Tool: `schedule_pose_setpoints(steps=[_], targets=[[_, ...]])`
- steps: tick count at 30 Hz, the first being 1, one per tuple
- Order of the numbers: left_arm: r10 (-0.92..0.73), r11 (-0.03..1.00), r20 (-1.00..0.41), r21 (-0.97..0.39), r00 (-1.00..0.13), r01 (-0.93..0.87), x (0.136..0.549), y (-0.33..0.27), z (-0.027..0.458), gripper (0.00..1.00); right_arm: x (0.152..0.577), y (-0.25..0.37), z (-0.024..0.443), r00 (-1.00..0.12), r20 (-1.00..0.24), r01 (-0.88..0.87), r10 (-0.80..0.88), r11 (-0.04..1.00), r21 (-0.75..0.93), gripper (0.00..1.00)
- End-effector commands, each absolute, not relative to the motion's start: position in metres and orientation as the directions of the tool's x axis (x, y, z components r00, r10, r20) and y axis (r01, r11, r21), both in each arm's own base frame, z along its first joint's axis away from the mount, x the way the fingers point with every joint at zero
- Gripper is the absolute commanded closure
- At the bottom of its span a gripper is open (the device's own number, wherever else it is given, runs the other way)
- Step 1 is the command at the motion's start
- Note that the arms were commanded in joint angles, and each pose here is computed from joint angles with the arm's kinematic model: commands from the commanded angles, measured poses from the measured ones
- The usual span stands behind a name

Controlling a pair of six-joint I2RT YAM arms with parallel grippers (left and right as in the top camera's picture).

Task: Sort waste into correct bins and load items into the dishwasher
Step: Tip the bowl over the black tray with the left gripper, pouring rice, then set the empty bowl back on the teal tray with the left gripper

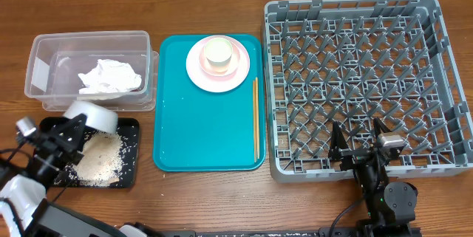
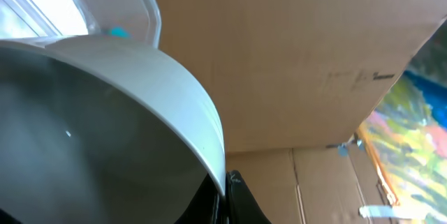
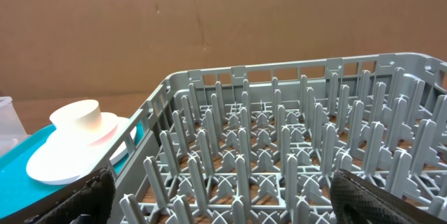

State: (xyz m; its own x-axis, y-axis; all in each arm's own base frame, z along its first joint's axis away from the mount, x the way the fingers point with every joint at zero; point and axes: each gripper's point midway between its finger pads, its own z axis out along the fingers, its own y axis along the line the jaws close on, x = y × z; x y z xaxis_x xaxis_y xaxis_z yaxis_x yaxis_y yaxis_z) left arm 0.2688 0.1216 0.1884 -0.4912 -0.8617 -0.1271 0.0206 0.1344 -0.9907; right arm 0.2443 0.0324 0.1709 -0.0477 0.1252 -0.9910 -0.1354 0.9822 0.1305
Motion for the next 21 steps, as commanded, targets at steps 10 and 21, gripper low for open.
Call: schedule_pose_setpoints(steps=[10, 21], targets=[[-0.604, 0.51, -0.283, -0.856, -0.745, -0.088, 0.322, 0.006, 0.21, 0.96, 0.245, 0.029, 0.17, -0.04, -0.991, -0.119, 0.13, 0.984, 0.134, 0.0], [-0.243, 0.938, -0.415, -0.33, -0.877, -0.104, 0.313, -0.09, 0.149, 0.96, 0.245, 0.029, 0.17, -0.04, -0.991, -0.119, 0.13, 0.984, 0.134, 0.0]])
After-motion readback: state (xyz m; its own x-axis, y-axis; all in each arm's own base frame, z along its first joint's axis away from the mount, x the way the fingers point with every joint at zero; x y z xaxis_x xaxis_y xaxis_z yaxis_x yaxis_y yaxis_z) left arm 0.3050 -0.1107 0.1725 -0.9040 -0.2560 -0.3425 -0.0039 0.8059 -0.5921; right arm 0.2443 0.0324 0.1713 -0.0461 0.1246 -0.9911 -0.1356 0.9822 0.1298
